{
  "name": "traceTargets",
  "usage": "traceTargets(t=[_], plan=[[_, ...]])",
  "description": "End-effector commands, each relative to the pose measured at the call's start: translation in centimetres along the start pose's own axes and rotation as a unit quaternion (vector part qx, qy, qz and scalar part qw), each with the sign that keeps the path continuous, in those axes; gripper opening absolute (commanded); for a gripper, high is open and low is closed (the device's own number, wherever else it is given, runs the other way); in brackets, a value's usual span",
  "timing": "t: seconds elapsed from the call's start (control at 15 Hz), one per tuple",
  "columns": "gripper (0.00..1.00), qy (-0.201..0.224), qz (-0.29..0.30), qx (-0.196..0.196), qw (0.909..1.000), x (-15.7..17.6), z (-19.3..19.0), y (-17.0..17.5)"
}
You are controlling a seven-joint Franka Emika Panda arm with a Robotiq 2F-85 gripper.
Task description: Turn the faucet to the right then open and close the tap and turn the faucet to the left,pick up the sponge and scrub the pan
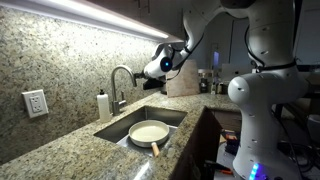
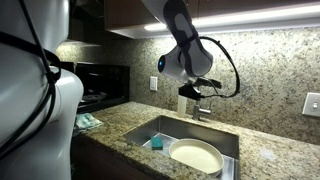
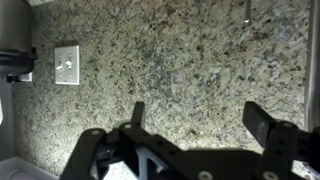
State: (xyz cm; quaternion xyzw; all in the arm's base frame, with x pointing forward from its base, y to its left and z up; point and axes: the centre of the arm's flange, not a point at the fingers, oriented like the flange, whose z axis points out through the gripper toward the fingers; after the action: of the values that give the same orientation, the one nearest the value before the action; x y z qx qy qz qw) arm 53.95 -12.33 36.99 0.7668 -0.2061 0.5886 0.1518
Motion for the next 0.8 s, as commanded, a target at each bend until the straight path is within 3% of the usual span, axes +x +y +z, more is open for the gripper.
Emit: traceTargets(t=[0.0, 0.47, 0.73], plan=[[1.0, 0.029, 0.015, 0.032, 0.9989, -0.9, 1.6, -2.0], [1.0, 0.066, 0.009, 0.076, 0.9949, 1.4, 0.5, -5.5], [1.0, 0.066, -0.001, 0.082, 0.9945, 2.2, 0.0, -6.1]])
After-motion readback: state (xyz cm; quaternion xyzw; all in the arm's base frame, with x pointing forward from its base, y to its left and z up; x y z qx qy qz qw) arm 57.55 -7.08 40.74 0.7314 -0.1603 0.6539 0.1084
